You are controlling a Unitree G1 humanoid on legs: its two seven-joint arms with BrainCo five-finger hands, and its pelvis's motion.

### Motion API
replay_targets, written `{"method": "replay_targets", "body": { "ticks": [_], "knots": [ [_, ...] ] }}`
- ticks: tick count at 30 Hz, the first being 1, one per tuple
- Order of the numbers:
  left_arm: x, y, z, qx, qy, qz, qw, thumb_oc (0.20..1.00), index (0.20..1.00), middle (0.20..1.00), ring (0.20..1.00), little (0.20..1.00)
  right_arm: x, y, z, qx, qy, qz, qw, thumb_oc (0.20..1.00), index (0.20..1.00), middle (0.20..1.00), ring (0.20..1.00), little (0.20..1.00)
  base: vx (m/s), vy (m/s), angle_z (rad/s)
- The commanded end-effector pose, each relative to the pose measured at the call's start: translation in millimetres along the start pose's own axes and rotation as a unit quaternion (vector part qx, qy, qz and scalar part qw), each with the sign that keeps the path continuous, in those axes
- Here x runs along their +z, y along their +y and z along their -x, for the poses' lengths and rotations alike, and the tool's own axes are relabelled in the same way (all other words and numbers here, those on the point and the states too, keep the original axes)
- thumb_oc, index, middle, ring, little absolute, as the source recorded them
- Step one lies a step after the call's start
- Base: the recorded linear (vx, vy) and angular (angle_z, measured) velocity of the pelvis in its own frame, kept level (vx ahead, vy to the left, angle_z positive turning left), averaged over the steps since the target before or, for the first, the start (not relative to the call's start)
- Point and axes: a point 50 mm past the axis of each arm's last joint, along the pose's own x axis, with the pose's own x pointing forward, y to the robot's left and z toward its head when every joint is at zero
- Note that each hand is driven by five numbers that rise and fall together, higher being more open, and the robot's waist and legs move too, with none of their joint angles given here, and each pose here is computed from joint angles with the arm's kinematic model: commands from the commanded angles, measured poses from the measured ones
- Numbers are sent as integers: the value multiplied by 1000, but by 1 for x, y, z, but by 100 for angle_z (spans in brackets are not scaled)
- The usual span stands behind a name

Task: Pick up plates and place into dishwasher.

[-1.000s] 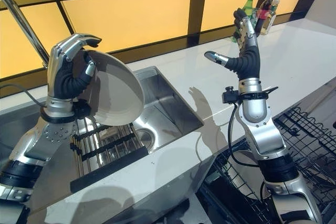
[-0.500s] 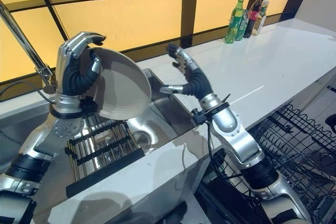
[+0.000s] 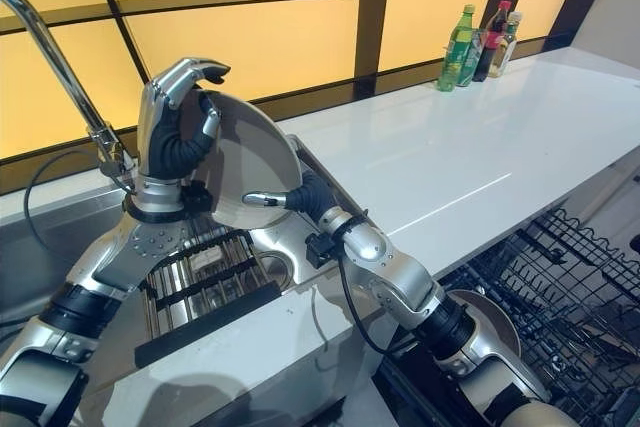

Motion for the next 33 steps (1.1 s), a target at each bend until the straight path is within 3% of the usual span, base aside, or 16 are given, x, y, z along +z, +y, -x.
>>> {"method": "replay_targets", "body": {
  "ticks": [1,3,4,5,6,33],
  "knots": [
    [0,1,-35,36,-25,17,999,200,200,200,200,200,23,19,-19,41,-26,-24,999,1000,1000,1000,1000,1000,5,-10,3],
    [1,-1,-38,35,-27,22,999,200,200,200,200,200,20,25,-25,45,-15,-32,998,1000,1000,1000,1000,1000,6,-13,4],
    [1,-2,-38,35,-27,24,999,200,200,200,200,200,20,28,-27,49,-13,-33,998,689,689,689,689,689,10,-8,4],
    [1,-3,-39,34,-28,26,999,200,200,200,200,200,19,30,-28,51,-12,-34,998,253,253,253,253,253,10,-1,7],
    [2,-4,-39,33,-28,28,999,200,200,200,200,200,20,32,-30,48,-12,-34,998,200,200,200,200,200,8,1,14],
    [0,-7,-34,42,-14,32,999,200,200,200,200,200,39,23,-30,-20,-65,-29,997,200,200,200,200,200,0,1,1]
  ]
}}
